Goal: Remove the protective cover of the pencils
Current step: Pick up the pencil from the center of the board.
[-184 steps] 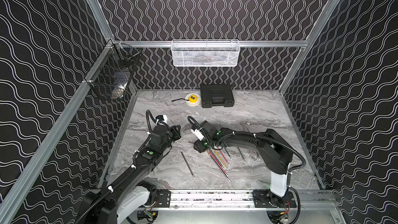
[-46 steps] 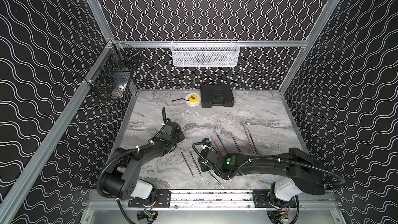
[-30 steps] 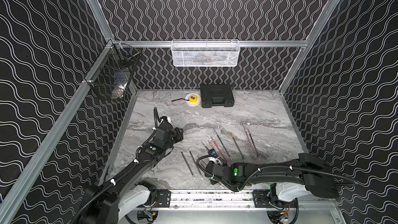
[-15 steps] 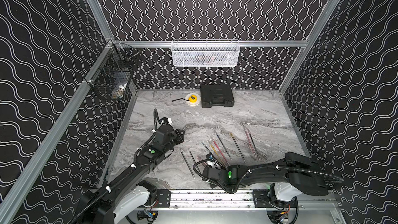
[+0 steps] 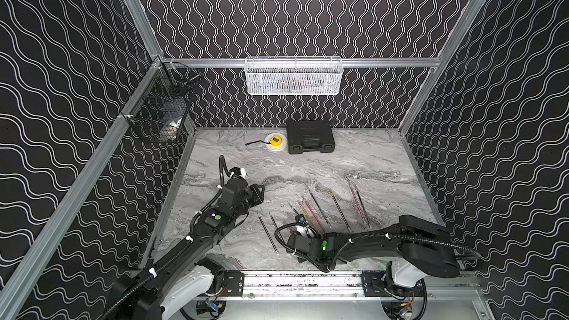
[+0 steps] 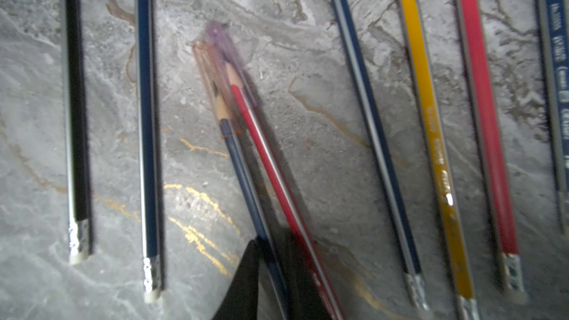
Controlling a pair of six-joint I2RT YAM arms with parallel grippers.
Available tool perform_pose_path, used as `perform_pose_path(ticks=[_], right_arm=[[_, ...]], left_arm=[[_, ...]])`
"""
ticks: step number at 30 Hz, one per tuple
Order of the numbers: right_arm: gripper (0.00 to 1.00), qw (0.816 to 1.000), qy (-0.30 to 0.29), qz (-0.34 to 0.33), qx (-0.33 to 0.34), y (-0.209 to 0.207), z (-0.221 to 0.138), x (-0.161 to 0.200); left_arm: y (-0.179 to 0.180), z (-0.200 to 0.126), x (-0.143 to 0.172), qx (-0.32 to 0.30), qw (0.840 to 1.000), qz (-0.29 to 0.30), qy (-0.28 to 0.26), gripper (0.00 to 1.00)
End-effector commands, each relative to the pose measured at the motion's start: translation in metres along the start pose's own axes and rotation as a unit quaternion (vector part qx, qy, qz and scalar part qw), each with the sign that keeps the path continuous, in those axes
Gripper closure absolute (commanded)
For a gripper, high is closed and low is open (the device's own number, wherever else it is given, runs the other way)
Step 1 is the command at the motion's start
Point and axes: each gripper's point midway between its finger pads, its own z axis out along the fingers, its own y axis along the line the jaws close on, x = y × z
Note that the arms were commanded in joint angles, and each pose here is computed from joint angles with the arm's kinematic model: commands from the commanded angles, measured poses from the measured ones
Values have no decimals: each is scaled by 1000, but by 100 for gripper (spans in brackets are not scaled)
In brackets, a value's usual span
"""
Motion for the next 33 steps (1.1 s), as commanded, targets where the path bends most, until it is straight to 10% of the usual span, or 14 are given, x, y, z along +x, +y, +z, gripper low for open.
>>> perform_pose_path(ticks=[1, 33], right_arm=[[84, 1000, 11, 13, 19, -16, 2, 6], [99, 996, -47, 59, -49, -8, -14, -42]], left_arm=[[-5, -3, -5, 6, 1000, 1, -5, 67], [-36, -12, -1, 99, 995, 0, 0, 66]])
